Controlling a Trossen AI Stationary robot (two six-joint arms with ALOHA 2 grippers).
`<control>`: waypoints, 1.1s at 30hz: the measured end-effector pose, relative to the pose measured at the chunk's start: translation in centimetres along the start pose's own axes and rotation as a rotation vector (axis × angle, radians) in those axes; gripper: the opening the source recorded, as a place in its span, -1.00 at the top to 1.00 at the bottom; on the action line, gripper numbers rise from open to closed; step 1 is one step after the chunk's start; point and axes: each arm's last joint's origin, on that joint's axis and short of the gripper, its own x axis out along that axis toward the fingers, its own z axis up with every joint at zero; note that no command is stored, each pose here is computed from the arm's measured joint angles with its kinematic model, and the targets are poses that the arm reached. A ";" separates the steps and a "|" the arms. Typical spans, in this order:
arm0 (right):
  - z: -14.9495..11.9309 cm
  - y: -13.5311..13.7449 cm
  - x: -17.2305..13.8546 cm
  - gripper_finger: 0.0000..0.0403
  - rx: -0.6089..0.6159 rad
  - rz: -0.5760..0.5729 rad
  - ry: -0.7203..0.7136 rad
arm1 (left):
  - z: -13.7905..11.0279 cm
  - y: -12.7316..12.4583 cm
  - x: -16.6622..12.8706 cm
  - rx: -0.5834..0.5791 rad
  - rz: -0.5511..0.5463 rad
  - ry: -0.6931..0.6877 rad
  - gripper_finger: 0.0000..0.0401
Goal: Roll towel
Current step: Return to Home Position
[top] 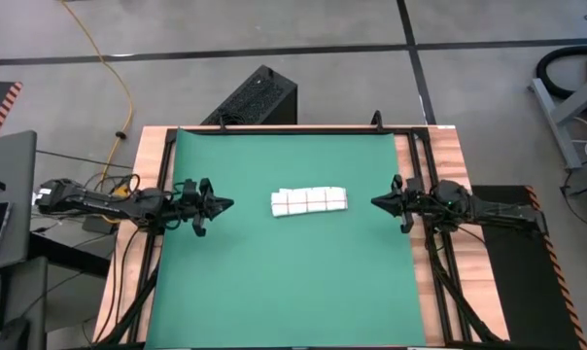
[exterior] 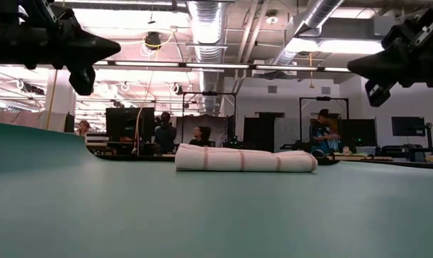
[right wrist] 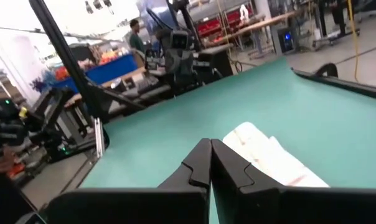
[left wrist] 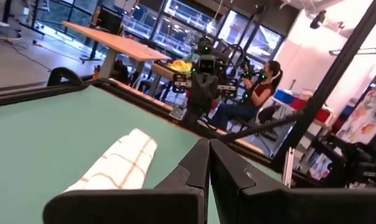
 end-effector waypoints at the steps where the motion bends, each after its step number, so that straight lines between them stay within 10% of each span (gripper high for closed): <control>1: 0.0 0.0 0.0 0.86 -0.001 0.000 -0.003 | 0.0 0.0 0.0 -0.001 -0.002 -0.001 1.00; 20: -0.1 0.0 0.0 0.86 -0.010 0.000 0.009 | 1.1 -1.1 -2.3 -0.035 -0.373 0.026 1.00; 33: 0.0 0.0 0.0 0.86 -0.011 0.007 0.005 | 0.3 -0.6 -2.7 0.096 -0.268 0.103 1.00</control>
